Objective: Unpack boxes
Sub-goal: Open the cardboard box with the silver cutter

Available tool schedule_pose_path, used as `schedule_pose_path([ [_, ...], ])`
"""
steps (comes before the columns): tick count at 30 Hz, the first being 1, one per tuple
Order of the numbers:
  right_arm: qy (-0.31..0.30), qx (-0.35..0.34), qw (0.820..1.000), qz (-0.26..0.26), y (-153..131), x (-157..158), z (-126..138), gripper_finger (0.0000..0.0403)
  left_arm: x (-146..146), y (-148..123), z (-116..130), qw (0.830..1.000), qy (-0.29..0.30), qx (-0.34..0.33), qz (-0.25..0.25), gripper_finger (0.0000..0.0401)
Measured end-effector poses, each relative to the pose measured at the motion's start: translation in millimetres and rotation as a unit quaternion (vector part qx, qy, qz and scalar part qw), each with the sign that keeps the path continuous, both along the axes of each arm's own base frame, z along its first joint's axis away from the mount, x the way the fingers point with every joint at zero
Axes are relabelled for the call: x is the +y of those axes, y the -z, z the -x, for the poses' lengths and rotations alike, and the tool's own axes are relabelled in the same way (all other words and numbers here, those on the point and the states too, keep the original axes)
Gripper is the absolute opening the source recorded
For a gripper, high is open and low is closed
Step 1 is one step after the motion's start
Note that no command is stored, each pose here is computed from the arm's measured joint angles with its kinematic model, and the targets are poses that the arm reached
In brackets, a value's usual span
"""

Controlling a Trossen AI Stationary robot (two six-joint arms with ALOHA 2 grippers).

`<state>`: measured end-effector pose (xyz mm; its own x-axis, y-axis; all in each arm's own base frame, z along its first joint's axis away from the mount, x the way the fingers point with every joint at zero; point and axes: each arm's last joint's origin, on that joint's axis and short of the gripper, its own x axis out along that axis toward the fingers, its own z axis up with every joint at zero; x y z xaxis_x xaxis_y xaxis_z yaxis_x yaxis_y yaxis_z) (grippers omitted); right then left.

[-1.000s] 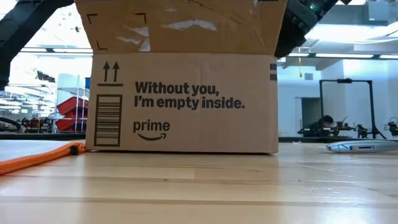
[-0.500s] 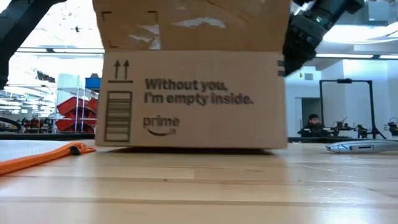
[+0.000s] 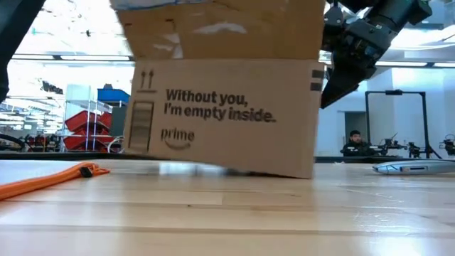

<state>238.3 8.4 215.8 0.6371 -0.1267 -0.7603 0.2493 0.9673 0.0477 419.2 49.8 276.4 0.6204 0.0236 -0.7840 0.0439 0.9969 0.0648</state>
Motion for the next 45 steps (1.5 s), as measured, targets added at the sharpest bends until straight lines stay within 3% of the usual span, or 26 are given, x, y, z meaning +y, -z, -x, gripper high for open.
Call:
schedule_pose_path([
  [2, 0.000, -0.001, 1.000, 0.001, 0.4, 0.5, -0.3, 0.0087, -1.0, -11.6, -1.1, 0.999, -0.001, -0.038, 0.006, 0.0082],
  [4, 0.009, -0.050, 0.999, 0.011, -6.5, -0.2, -8.6, 0.0087, -4.8, -22.3, -7.6, 0.995, 0.009, -0.093, 0.019, 0.0082],
  [7, 0.012, -0.086, 0.996, 0.013, -11.3, -0.6, -14.6, 0.0087, -11.5, -25.1, -13.9, 0.989, 0.041, -0.132, 0.058, 0.0082],
  [10, 0.006, -0.107, 0.994, 0.015, -11.9, -1.5, -20.4, 0.0087, -19.6, -30.2, -17.8, 0.983, 0.063, -0.161, 0.057, 0.0082],
  [18, 0.010, -0.033, 0.999, 0.020, -12.4, -6.9, -2.5, 0.0087, -20.6, -24.2, -14.4, 0.990, 0.054, -0.127, 0.040, 0.0082],
  [25, 0.008, 0.066, 0.998, 0.022, -58.3, -8.1, 40.3, 0.0087, -21.2, -9.5, -13.9, 0.990, 0.051, -0.123, 0.047, 0.0082],
  [31, 0.026, -0.008, 1.000, 0.003, -94.0, -8.3, 64.2, 0.0087, -21.7, 16.2, -24.7, 0.987, 0.048, -0.142, 0.057, 0.0082],
  [36, 0.035, -0.046, 0.998, -0.007, -102.8, -8.7, 72.4, 0.0087, -20.0, 32.2, -25.9, 0.992, 0.048, -0.103, 0.060, 0.0082],
  [41, 0.031, -0.054, 0.998, -0.004, -102.7, -8.4, 66.9, 0.0087, -15.1, 35.0, -23.4, 0.994, 0.041, -0.079, 0.063, 0.0082],
  [45, 0.006, -0.107, 0.994, 0.017, -103.1, -7.7, 44.6, 0.0087, -14.4, 21.2, -26.2, 0.995, 0.038, -0.075, 0.056, 0.0082],
])
